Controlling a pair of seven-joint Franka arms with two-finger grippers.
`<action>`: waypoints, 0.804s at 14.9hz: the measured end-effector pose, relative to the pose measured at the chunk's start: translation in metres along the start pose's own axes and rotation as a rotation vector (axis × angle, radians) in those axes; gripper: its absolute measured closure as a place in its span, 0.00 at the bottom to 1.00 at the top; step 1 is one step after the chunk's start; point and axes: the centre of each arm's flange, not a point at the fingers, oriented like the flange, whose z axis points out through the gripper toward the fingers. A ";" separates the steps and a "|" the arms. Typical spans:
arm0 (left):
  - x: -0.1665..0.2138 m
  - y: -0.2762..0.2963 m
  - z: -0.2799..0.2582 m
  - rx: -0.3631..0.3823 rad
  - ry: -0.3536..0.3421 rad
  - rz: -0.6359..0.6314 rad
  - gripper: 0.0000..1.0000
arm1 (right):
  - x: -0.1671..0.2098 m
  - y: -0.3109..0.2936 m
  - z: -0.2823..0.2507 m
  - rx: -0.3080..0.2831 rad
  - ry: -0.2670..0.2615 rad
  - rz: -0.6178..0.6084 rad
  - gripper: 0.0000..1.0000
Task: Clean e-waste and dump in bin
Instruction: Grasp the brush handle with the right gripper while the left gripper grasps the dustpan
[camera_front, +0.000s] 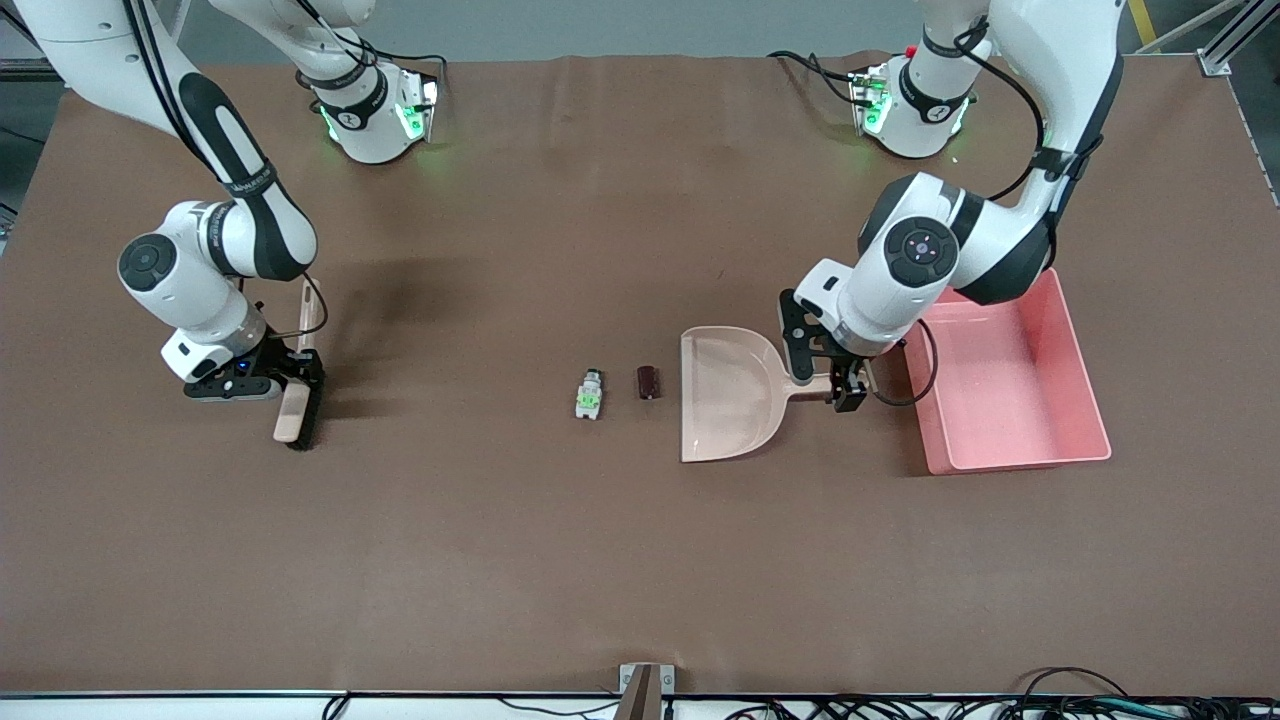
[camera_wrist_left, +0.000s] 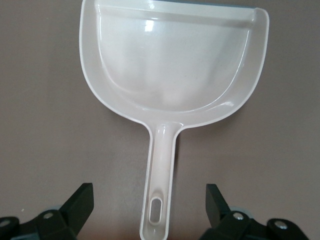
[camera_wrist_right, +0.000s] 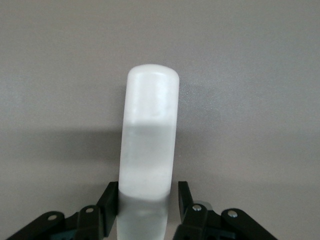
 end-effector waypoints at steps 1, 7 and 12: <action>-0.001 -0.001 0.006 -0.002 0.004 0.002 0.01 | 0.000 0.000 0.000 0.000 0.000 0.000 0.53; 0.005 0.001 0.019 0.005 -0.008 0.037 0.00 | 0.000 0.000 0.000 0.000 0.000 0.001 0.57; 0.015 0.008 0.026 0.006 -0.023 0.077 0.00 | -0.001 0.000 0.000 0.008 -0.004 0.023 0.57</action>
